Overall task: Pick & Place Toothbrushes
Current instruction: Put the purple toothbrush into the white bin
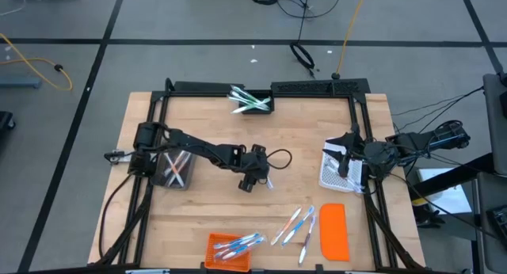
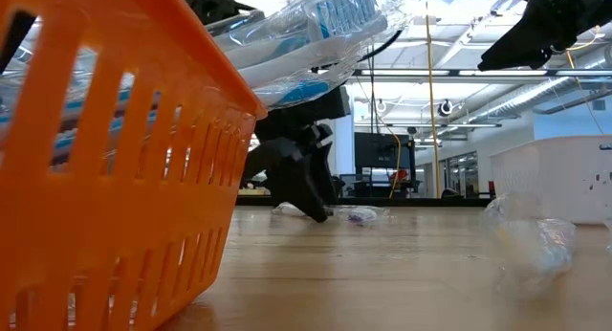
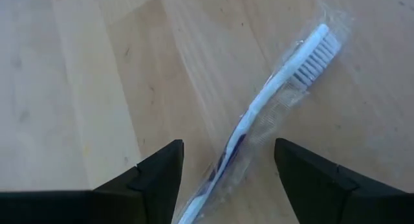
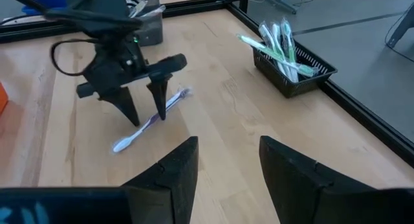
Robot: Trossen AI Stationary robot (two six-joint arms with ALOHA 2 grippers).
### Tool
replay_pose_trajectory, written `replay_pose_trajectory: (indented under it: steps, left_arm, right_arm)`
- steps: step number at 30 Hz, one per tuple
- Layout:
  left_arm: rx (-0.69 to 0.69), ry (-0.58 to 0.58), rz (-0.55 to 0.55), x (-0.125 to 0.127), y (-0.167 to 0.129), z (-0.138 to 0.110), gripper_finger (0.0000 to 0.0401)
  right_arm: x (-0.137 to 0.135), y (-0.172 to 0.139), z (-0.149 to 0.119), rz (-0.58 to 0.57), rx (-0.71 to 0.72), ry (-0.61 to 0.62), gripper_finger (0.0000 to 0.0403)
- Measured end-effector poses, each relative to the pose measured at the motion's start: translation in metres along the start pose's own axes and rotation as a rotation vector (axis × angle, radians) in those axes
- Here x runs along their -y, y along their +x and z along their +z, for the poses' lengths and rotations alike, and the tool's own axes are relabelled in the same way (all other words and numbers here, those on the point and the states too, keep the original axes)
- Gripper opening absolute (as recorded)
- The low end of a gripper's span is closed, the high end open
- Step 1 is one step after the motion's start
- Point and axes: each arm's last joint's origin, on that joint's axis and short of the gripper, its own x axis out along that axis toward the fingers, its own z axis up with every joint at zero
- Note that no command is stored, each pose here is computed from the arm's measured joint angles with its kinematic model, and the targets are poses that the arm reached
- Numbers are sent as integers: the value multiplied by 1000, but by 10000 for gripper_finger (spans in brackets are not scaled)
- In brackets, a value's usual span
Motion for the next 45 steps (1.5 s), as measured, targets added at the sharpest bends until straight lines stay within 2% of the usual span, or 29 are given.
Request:
replay_pose_trajectory:
  steps: [4,7,10,18,27,34,39,42,45]
  left_arm:
    - [8,-14,-40,-5,3,-4,231]
    - [30,-32,-107,-9,4,-8,204]
    - [44,-53,-154,-13,5,-11,161]
    - [63,-76,-203,-19,5,-15,15]
    - [69,-146,-165,-24,-5,-12,7]
    - [187,-201,-115,-34,-35,5,13]
    - [360,-235,-50,-45,-60,23,11]
    - [458,-230,-11,-51,-71,31,21]
    - [560,-222,28,-56,-83,40,15]
  right_arm:
    - [-1,1,0,12,-9,-2,155]
    - [-2,1,0,19,-12,-3,155]
    - [-2,2,0,19,-13,-4,155]
    - [-2,2,0,19,-14,-4,155]
    - [-2,2,0,19,-13,-6,155]
    - [-2,2,0,19,-13,-6,155]
    - [-2,2,0,17,-16,-8,155]
    - [-3,3,0,19,-10,-4,155]
    - [-4,3,3,27,10,-8,155]
